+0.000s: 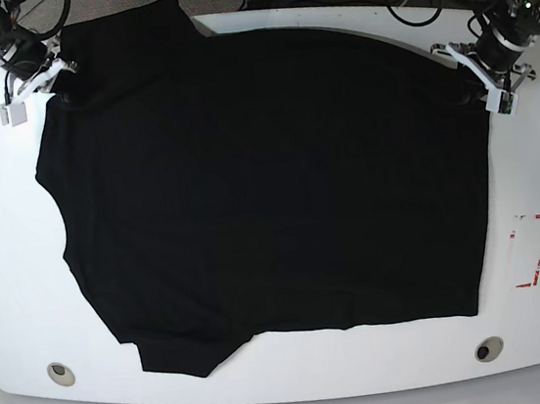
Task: Layout the t-shirt on the table in an organized manner, then fold the t-shirt properly
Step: 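Pull the held collar-end corners with both grippers to tension the shirt, then release the corners and move both grippers to the shirt's side edges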
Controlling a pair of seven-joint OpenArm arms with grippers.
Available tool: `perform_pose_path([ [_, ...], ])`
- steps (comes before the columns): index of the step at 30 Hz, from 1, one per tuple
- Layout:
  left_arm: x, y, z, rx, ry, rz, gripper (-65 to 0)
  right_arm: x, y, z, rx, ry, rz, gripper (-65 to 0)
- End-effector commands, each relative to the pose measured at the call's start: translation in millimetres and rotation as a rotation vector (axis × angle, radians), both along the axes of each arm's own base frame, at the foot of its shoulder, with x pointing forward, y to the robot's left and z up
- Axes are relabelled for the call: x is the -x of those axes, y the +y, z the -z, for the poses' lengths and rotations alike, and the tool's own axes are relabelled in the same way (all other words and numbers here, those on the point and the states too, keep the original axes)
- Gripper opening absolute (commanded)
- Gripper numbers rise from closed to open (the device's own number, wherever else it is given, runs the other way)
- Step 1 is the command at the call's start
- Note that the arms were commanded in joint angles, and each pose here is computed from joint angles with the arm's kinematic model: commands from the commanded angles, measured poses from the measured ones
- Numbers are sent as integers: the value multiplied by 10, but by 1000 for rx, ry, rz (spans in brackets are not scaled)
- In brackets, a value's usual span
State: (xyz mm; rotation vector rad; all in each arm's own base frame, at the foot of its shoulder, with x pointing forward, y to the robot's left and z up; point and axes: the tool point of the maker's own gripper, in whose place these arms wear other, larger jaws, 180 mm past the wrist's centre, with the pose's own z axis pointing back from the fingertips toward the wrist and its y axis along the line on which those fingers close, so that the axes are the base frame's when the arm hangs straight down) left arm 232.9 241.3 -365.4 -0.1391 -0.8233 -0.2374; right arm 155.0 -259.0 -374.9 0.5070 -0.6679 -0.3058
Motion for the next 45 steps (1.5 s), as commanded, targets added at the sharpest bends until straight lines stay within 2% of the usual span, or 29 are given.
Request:
perform_pose_path([
  [1, -236, 12, -243, 0, -98, 8, -650, -177, -42, -163, 1, -69, 6, -650],
  [10, -576, -42, -342, 16, -128, 20, -650, -483, -67, -278, -25, -129, 41, -650],
  [24, -909, 53, -215, 77, -88, -22, -650, -937, -333, -220, -110, -158, 110, -650],
  [32, -1079, 135, -130, 133, -66, -93, -650, -1189, -464, -224, -158, -175, 142, -650],
  [39, -1209, 104, -79, 167, -51, -98, -650, -1370, -479, -273, -194, -202, 156, -650],
  [45, -1297, 78, -28, 146, -27, -99, -650, -1507, -449, -264, -222, -198, 143, -650],
])
